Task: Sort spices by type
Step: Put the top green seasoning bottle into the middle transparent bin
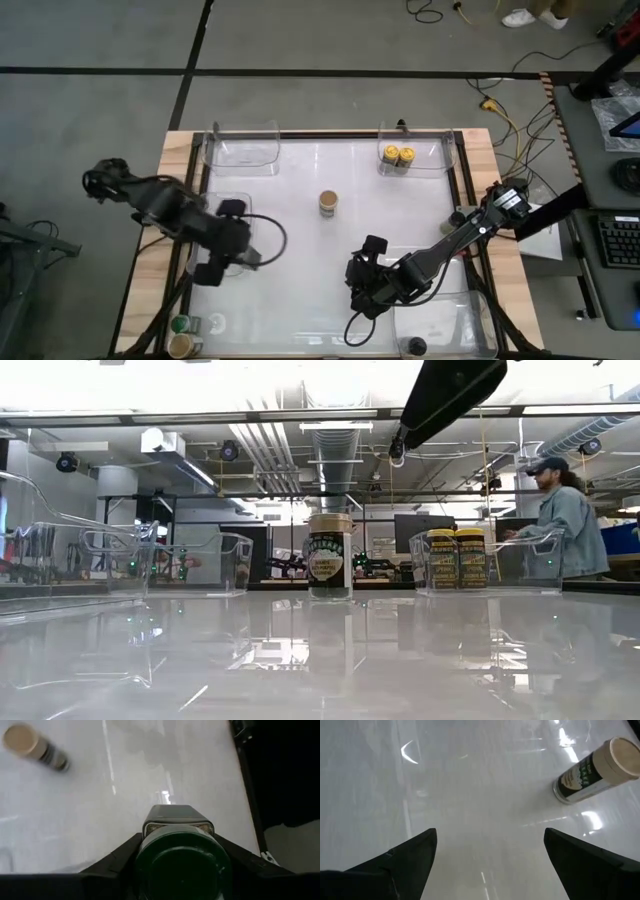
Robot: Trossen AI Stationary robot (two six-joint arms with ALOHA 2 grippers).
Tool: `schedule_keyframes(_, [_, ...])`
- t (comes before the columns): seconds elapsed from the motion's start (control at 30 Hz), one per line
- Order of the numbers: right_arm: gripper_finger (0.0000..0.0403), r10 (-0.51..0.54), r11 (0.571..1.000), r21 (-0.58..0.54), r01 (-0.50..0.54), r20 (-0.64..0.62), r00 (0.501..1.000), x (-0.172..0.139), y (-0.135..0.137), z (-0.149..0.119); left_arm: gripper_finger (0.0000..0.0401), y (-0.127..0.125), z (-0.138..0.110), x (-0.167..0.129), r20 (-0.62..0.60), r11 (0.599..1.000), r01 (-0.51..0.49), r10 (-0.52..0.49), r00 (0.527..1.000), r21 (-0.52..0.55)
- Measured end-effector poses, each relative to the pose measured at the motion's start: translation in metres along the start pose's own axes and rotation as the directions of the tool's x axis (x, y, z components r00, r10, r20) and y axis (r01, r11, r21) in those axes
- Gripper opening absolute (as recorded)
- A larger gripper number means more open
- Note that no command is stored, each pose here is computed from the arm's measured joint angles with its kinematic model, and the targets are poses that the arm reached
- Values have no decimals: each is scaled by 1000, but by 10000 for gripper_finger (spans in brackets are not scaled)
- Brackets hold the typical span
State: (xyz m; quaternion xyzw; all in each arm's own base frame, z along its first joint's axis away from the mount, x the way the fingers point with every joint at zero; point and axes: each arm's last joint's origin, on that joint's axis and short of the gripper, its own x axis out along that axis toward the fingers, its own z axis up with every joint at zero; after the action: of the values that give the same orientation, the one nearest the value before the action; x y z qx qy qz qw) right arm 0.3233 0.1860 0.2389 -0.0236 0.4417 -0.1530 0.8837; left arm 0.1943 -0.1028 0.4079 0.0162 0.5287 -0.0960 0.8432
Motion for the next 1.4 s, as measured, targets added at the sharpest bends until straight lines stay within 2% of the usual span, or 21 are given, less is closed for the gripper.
schedule_keyframes(0.23, [359, 4, 1000, 9, -4, 4, 1000, 0, 1, 0, 178, -2, -34, -9, -21, 988, -73, 71, 997, -139])
schedule_keyframes(0.37, [359, 11, 1000, 18, -12, 15, 1000, 0, 2, 1, 178, 4, -53, 7, -85, 974, -119, 104, 991, -192])
schedule_keyframes(0.63, [359, 16, 1000, 23, -17, 20, 1000, 1, 2, 2, 178, 12, -84, 49, -199, 962, -195, 156, 968, -192])
schedule_keyframes(1.0, [359, 26, 999, 31, -27, 35, 999, 1, 3, 4, 178, 11, -94, 89, -238, 959, -219, 174, 955, -177])
schedule_keyframes(1.13, [359, 27, 999, 31, -28, 35, 999, 1, 3, 4, 178, 11, -95, 100, -192, 963, -190, 153, 969, -190])
schedule_keyframes(1.4, [359, 28, 999, 33, -29, 37, 999, 1, 4, 4, 178, 25, -110, 119, -239, 952, -199, 142, 961, -233])
